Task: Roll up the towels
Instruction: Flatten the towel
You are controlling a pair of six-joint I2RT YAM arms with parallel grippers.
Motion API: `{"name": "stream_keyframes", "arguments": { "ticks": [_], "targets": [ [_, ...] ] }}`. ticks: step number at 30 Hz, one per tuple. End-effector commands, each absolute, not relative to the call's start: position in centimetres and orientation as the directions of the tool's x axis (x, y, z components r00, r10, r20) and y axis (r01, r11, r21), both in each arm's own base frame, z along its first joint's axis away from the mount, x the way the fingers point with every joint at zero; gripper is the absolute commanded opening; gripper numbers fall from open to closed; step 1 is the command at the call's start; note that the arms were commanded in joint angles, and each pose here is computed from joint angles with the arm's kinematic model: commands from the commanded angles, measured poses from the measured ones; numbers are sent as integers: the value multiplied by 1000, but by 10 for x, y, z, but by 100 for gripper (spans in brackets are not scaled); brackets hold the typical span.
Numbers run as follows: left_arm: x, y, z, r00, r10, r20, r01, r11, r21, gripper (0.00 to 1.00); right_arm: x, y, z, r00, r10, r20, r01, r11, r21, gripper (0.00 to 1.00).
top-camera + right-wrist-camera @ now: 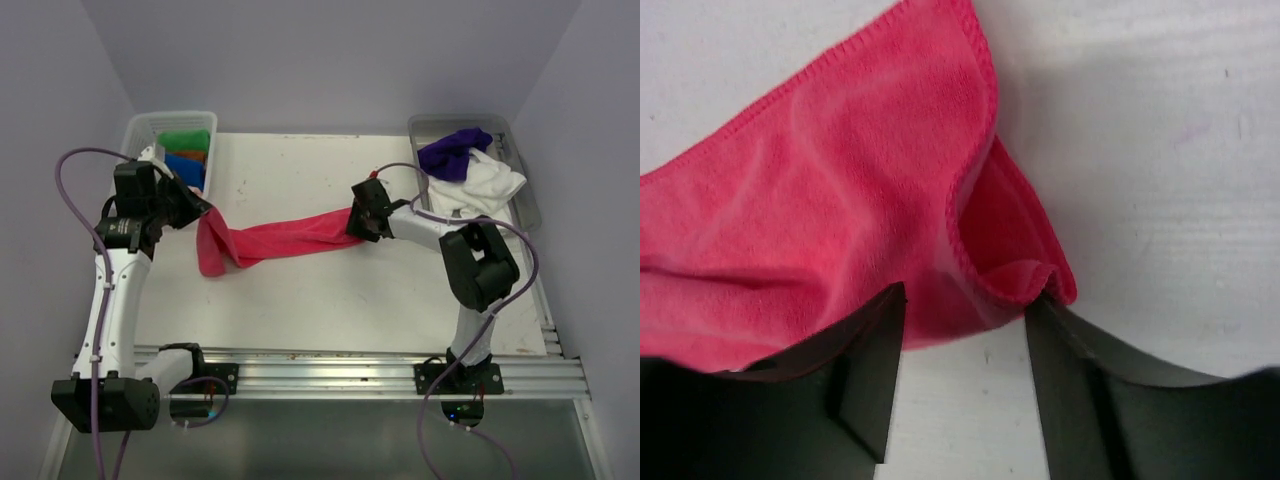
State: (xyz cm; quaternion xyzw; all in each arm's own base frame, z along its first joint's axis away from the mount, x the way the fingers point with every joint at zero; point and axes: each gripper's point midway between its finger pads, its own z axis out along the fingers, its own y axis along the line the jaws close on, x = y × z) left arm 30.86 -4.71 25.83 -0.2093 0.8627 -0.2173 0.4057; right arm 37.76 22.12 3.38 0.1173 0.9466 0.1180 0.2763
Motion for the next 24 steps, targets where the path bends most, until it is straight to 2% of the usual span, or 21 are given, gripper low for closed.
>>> {"name": "stream_keyframes", "arguments": {
  "ticks": [1,2,3,8,9,10,15,20,23,24],
  "targets": [
    [308,-43,297,-510,-531,-677,-140,827,-544,0,412,218,44,-753,339,-564,207,936,286,45],
    [307,-42,299,-505,-530,-681,-142,829,-541,0,416,219,51,-745,340,-574,201,935,293,16],
    [306,-41,301,-504,-530,-683,-146,831,-537,0,416,217,57,-743,342,-575,201,934,295,0],
    [308,-28,331,-426,-525,-737,-165,846,-507,0,398,205,135,-681,328,-655,131,934,332,0],
    [309,-23,335,-408,-526,-746,-180,848,-499,0,390,198,178,-626,348,-698,97,923,373,0],
    [309,-22,349,-382,-521,-763,-170,852,-496,0,382,193,193,-607,345,-716,82,923,376,0],
    [307,-7,377,-311,-509,-803,-208,861,-465,0,308,153,284,-491,355,-796,-29,906,422,0],
    [298,0,398,-250,-496,-831,-210,866,-454,0,247,123,326,-469,356,-808,-66,899,434,0],
    [303,0,391,-256,-496,-830,-213,866,-453,0,237,117,330,-468,371,-802,-57,893,447,0],
    [307,-3,373,-295,-499,-815,-215,866,-452,0,239,115,326,-465,373,-803,-43,896,441,0]
  ]
}}
